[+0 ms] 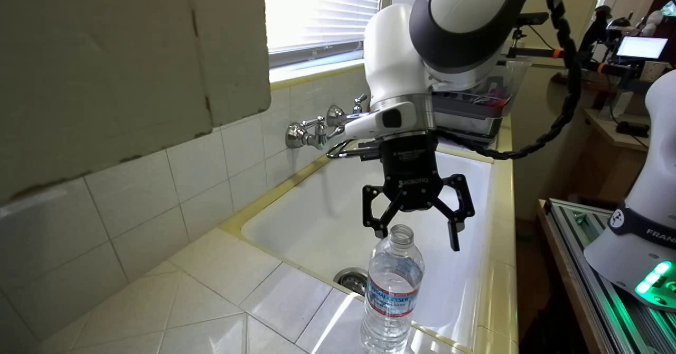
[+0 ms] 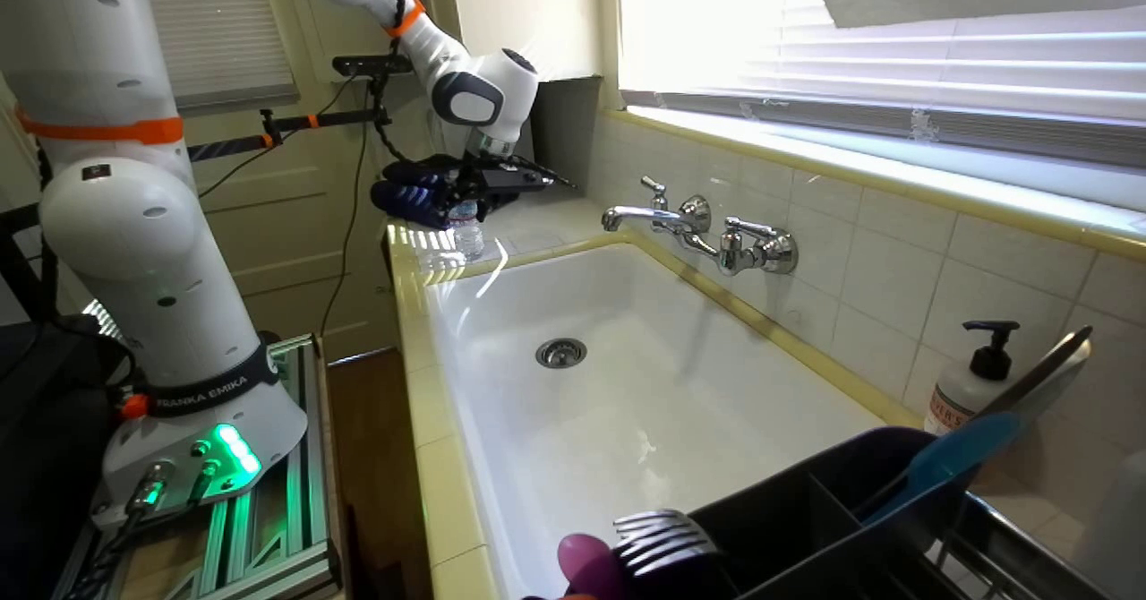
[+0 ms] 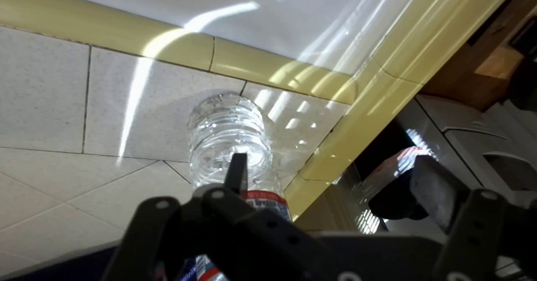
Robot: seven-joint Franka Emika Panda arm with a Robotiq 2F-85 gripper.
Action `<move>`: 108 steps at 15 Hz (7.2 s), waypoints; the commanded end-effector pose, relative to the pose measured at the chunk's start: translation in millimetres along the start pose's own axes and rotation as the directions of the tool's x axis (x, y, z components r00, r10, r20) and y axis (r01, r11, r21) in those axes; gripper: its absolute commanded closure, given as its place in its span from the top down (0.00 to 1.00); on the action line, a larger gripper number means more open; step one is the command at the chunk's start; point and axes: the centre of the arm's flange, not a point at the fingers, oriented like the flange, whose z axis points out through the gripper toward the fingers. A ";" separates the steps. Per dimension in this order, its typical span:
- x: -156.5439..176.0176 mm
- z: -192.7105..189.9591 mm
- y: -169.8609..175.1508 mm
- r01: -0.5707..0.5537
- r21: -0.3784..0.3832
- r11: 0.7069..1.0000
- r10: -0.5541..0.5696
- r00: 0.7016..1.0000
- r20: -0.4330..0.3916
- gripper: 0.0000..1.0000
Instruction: Pour out the water from the bottle
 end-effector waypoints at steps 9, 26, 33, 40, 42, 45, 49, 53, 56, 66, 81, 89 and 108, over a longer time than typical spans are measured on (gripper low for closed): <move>-7.1 13.0 19.9 0.111 0.093 0.989 -0.103 0.991 -0.081 1.00; -2.3 26.7 33.1 0.072 0.085 0.994 -0.064 0.994 -0.090 1.00; -2.7 24.0 49.4 0.066 0.029 0.997 -0.062 0.993 -0.105 1.00; -1.4 27.0 69.4 0.063 0.004 0.998 -0.062 0.987 -0.146 1.00; 0.1 29.2 74.4 0.064 0.007 0.998 -0.062 0.986 -0.156 1.00; 2.4 33.2 81.3 0.066 0.005 0.998 -0.064 0.984 -0.169 1.00; 5.9 38.7 89.2 0.069 0.006 0.998 -0.067 0.981 -0.182 1.00; 8.7 44.4 96.9 0.079 0.011 0.997 -0.075 0.978 -0.196 1.00; 9.9 46.3 97.9 0.085 0.017 0.996 -0.080 0.977 -0.198 1.00; 15.4 48.0 90.2 0.175 0.078 0.982 -0.156 0.967 -0.204 1.00; 23.2 52.9 94.2 0.273 0.114 0.955 -0.237 0.938 -0.255 1.00; 33.0 58.4 100.0 0.276 0.113 0.954 -0.238 0.933 -0.268 1.00; 34.6 58.3 111.2 0.280 0.108 0.954 -0.241 0.930 -0.276 0.01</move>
